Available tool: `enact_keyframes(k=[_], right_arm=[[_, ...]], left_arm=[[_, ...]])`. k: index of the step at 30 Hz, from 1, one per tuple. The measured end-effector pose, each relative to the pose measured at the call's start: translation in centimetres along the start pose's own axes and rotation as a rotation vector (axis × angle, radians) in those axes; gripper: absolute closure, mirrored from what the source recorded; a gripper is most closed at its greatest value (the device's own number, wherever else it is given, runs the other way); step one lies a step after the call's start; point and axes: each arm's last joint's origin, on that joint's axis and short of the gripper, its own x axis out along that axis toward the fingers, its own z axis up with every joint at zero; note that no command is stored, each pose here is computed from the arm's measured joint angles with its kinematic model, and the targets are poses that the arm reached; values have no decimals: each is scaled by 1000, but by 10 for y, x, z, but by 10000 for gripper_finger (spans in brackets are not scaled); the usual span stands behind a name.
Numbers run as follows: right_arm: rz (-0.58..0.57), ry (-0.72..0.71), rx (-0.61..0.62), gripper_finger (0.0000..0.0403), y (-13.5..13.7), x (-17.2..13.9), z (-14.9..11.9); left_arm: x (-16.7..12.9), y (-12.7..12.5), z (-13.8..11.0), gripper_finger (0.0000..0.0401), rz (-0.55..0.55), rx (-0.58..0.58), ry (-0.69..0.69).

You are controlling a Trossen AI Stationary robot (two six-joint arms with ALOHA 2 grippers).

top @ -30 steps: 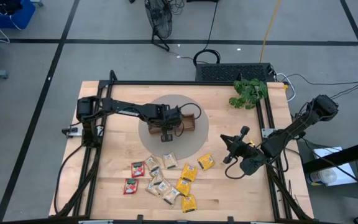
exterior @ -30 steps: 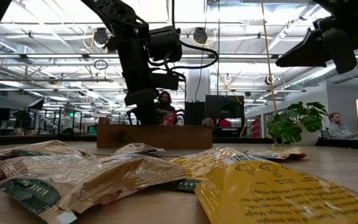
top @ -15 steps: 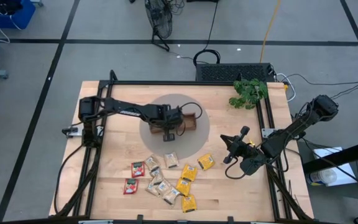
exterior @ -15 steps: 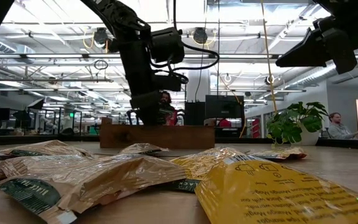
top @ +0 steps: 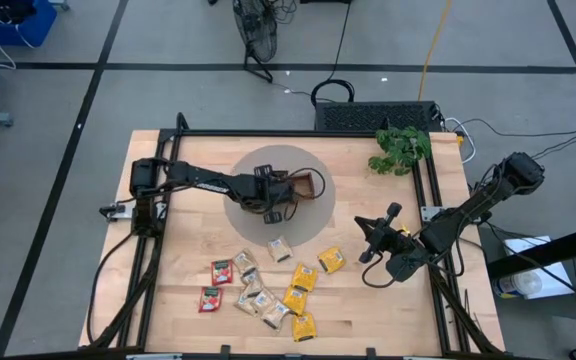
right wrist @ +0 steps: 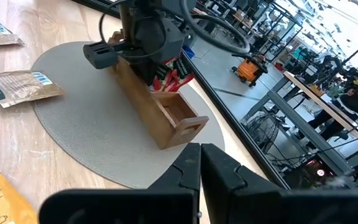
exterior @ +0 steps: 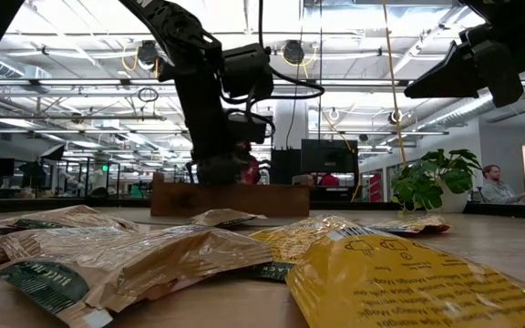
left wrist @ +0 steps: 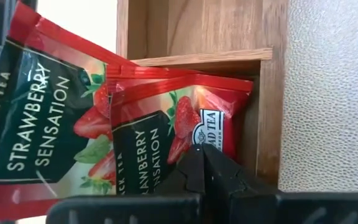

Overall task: Pick & Place Tea
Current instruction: Put the red tea bag into the wooden organizer

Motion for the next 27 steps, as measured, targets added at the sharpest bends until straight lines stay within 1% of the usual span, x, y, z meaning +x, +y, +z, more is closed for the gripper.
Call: enact_keyframes(k=[5, 10, 14, 21, 27], right_arm=[[0, 0, 2, 403, 0, 0, 0], [0, 0, 3, 403, 0, 0, 0], [0, 0, 3, 403, 0, 0, 0], [0, 0, 3, 403, 0, 0, 0], [0, 0, 3, 403, 0, 0, 0]], left_arm=[[-3, -5, -1, 399, 64, 41, 9], [-4, -7, -1, 400, 79, 38, 7], [-6, -9, -1, 397, 128, 48, 4], [-8, -14, -1, 398, 138, 89, -2], [-12, -21, 0, 368, 136, 109, -15]])
